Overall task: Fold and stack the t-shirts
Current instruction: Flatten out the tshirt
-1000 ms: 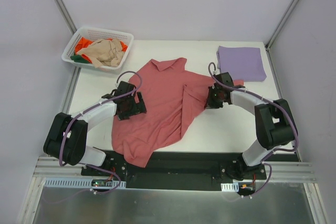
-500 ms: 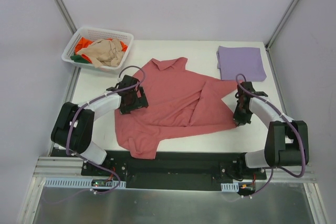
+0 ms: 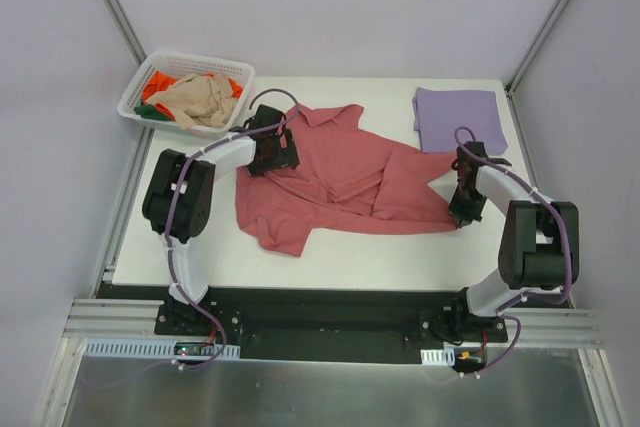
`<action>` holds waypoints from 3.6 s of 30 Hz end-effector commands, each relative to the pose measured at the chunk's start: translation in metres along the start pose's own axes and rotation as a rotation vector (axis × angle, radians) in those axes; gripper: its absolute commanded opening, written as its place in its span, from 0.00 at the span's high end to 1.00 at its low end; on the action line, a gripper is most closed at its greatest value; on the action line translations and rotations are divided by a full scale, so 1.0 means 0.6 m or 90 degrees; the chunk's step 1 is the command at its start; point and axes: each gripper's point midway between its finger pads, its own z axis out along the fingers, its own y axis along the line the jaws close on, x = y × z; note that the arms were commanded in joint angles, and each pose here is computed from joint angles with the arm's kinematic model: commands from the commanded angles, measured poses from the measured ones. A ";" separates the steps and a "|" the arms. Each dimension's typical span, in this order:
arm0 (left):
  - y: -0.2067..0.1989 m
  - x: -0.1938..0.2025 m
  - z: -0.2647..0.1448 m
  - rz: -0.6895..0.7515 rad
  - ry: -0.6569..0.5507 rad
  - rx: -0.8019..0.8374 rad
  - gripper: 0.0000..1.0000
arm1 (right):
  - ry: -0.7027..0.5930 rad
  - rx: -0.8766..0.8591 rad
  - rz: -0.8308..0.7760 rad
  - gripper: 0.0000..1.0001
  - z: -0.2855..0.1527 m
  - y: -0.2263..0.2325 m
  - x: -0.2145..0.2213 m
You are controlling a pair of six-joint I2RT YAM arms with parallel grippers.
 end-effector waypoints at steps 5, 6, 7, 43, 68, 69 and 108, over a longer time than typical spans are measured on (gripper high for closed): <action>-0.048 -0.041 -0.057 0.051 -0.013 0.077 0.01 | -0.026 -0.001 0.057 1.00 0.003 -0.019 -0.018; -0.038 -0.027 -0.077 0.044 -0.017 0.075 0.01 | -0.022 -0.004 0.056 0.99 0.005 -0.018 -0.013; -0.033 -0.016 -0.099 0.036 -0.023 0.081 0.01 | -0.019 -0.006 0.055 1.00 0.007 -0.017 -0.011; 0.073 0.231 -0.145 -0.089 0.094 0.039 0.77 | 0.011 -0.013 0.043 0.99 0.023 -0.011 0.005; 0.139 0.298 -0.216 -0.155 0.012 0.024 1.00 | -0.022 -0.101 0.035 1.00 -0.008 0.015 0.005; 0.129 0.276 -0.228 -0.148 -0.020 0.045 1.00 | -0.037 -0.112 0.035 1.00 -0.018 0.016 0.003; 0.030 -0.166 -1.255 0.097 -1.031 0.496 1.00 | -0.984 -0.398 0.167 1.00 -0.963 -0.244 -0.010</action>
